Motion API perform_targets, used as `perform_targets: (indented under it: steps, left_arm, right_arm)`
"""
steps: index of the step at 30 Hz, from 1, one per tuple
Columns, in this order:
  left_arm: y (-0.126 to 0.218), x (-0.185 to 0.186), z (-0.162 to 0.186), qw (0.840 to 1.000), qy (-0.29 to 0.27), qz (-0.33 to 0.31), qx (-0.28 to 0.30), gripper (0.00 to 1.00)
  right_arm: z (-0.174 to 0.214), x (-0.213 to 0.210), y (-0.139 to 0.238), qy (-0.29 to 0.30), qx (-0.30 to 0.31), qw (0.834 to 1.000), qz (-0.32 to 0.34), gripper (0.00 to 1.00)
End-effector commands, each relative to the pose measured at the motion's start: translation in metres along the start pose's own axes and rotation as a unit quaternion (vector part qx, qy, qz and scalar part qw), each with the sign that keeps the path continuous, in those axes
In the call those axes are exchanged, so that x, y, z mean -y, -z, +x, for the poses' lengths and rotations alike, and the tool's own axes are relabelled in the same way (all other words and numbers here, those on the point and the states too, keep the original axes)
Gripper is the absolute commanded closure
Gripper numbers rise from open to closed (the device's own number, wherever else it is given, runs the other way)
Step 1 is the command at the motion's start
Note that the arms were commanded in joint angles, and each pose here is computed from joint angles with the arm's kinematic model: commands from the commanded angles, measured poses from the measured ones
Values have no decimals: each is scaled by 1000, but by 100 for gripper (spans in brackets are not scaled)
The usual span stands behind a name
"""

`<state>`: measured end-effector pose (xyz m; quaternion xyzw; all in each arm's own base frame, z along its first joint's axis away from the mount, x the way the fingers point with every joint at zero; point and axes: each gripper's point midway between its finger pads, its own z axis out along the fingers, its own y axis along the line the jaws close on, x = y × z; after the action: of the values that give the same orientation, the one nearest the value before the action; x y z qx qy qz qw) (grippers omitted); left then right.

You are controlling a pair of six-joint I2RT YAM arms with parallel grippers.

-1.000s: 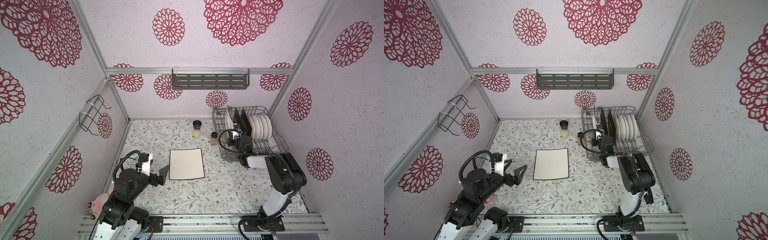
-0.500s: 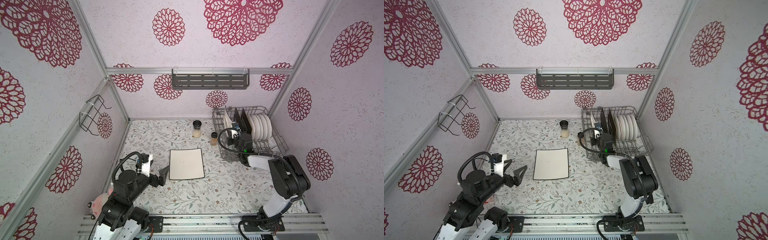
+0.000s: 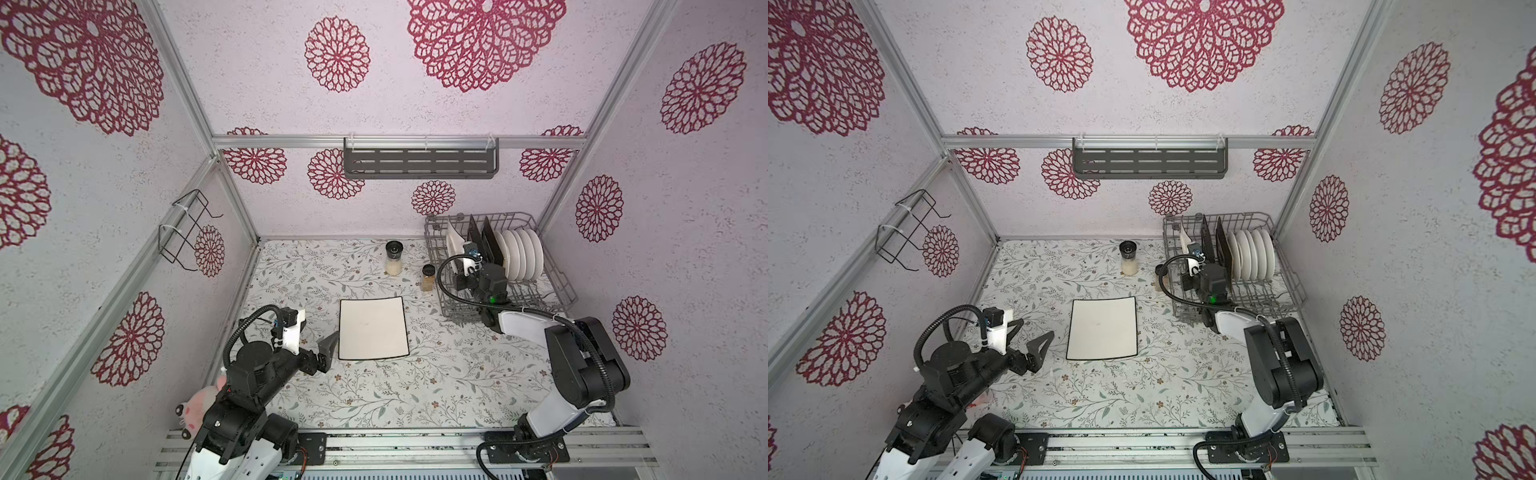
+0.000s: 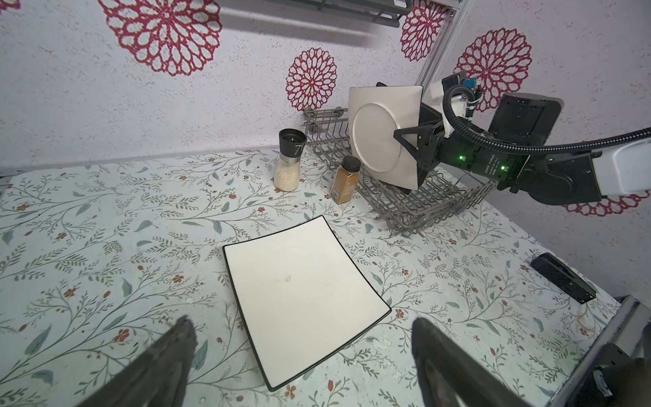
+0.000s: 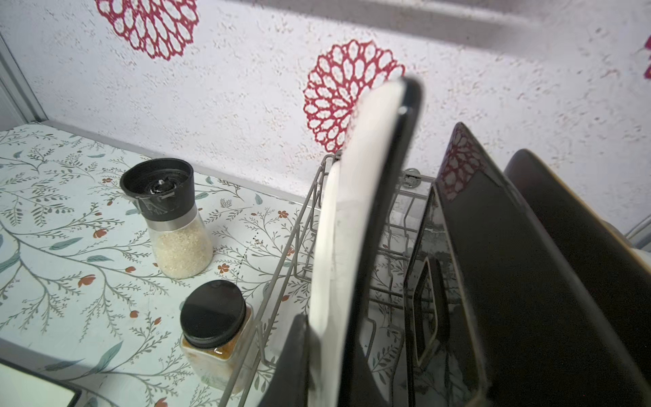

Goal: Unload the plates from the dish rack
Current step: 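Close the right gripper on the top edge of the white square plate, then lift the white square plate up out of the rack with the right gripper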

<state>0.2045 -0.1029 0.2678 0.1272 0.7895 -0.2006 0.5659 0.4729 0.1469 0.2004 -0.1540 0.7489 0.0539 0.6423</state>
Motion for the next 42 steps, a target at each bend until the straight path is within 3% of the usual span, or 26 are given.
perform_targets:
  steps: [1,30,39,42]
  left_arm:
    - [2,1,-3,1000,-13,1,8,3]
    - [8,0,-9,1000,-12,-4,26,3]
    - [13,-4,-17,999,-1,-20,44,3]
    - [25,-11,-35,997,10,-47,67,3]
  right_arm:
    - [-123,11,27,12,174,984,20,100]
    - [-174,-13,68,50,187,981,-13,100]
    - [-192,-35,82,96,191,976,-28,100]
    - [-201,-44,91,115,196,973,-35,100]
